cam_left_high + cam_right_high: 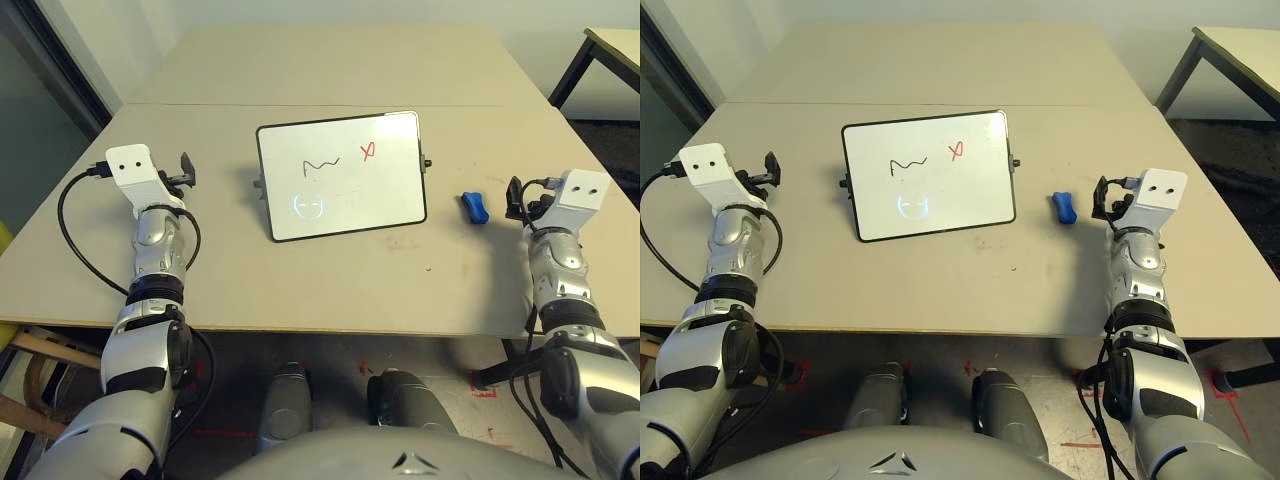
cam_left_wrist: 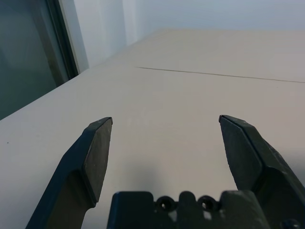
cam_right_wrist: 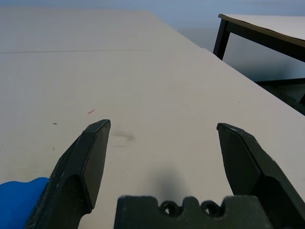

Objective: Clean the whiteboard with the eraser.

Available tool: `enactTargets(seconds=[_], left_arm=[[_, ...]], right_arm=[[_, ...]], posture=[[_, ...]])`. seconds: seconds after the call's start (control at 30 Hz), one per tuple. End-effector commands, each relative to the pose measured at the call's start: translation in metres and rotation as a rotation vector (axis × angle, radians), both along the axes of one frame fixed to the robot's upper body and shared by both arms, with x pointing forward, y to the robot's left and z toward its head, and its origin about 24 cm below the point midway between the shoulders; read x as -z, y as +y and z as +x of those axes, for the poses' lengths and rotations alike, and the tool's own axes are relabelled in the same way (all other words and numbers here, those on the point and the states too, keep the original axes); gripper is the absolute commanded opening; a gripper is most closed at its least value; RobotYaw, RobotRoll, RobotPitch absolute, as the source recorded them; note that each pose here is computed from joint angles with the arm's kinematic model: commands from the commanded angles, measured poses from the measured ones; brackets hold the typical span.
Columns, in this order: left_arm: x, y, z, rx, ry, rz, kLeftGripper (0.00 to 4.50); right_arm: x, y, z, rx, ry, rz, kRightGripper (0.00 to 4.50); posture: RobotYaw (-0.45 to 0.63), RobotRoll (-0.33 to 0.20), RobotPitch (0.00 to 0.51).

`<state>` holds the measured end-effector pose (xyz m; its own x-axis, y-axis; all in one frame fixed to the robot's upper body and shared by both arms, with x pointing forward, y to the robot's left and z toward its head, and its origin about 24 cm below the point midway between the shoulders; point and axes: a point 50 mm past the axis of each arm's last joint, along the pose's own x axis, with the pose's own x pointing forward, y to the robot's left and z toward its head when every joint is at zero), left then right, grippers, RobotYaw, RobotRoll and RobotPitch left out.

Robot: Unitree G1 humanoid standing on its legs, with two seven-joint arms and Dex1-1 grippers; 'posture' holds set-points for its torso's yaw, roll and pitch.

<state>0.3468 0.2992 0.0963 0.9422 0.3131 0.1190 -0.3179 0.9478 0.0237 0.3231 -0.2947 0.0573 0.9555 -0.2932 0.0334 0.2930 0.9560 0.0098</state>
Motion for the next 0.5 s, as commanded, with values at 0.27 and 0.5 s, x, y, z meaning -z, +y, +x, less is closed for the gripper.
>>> enactTargets(seconds=[0.27, 0.5], left_arm=[[-0.024, 0.011, 0.002, 0.102, -0.038, 0.031, 4.5], [-0.062, 0.024, -0.005, 0.502, -0.027, 0.13, 4.5]], right_arm=[[-0.024, 0.008, 0.007, -0.039, 0.002, -0.043, 4.44], [-0.058, 0.024, 0.012, -0.152, 0.218, -0.039, 4.44]], posture=[[0.2, 0.0, 0.056], [0.18, 0.0, 0.06]])
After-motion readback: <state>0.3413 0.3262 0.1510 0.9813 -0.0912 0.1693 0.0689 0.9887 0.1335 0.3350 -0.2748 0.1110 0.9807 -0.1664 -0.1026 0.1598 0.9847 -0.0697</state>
